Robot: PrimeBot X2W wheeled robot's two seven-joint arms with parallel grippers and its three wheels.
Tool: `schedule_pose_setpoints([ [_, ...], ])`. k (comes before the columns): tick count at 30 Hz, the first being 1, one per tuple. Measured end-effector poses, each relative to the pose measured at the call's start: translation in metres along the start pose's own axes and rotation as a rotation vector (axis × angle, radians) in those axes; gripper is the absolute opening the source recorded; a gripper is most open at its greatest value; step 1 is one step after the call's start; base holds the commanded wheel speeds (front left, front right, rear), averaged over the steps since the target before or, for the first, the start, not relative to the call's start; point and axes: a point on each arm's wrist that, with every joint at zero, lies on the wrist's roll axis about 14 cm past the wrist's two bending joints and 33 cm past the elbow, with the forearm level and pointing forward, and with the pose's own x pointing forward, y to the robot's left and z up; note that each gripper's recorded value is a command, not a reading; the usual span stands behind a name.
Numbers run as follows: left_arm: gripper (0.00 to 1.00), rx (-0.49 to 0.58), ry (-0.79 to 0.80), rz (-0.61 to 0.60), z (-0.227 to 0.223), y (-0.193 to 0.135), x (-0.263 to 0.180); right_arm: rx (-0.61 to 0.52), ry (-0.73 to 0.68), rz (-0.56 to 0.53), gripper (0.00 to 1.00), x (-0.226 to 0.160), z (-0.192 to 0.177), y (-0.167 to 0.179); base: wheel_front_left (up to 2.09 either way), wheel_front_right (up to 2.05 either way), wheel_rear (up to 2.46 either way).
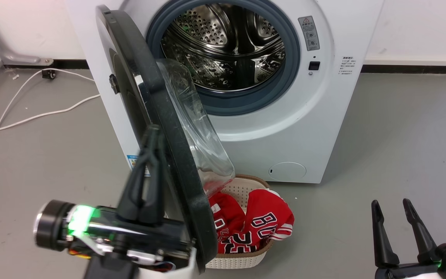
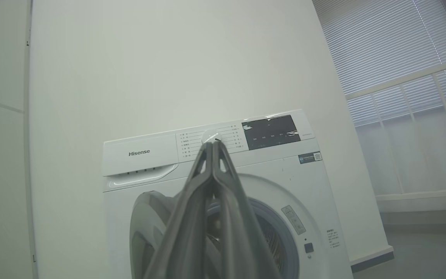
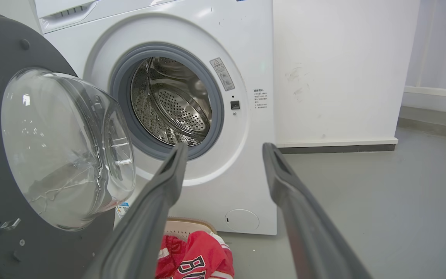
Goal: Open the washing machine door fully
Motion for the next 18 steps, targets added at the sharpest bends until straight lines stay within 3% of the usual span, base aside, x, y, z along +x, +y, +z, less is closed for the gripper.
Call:
schedule_pose_setpoints([
  [18,0.00,-0.236,0.014,-0.302,0.008,-0.106,-0.015,0.010,0.010,0.018,1.00,0.001,-0.004,0.006,0.00,0.00,0.00],
])
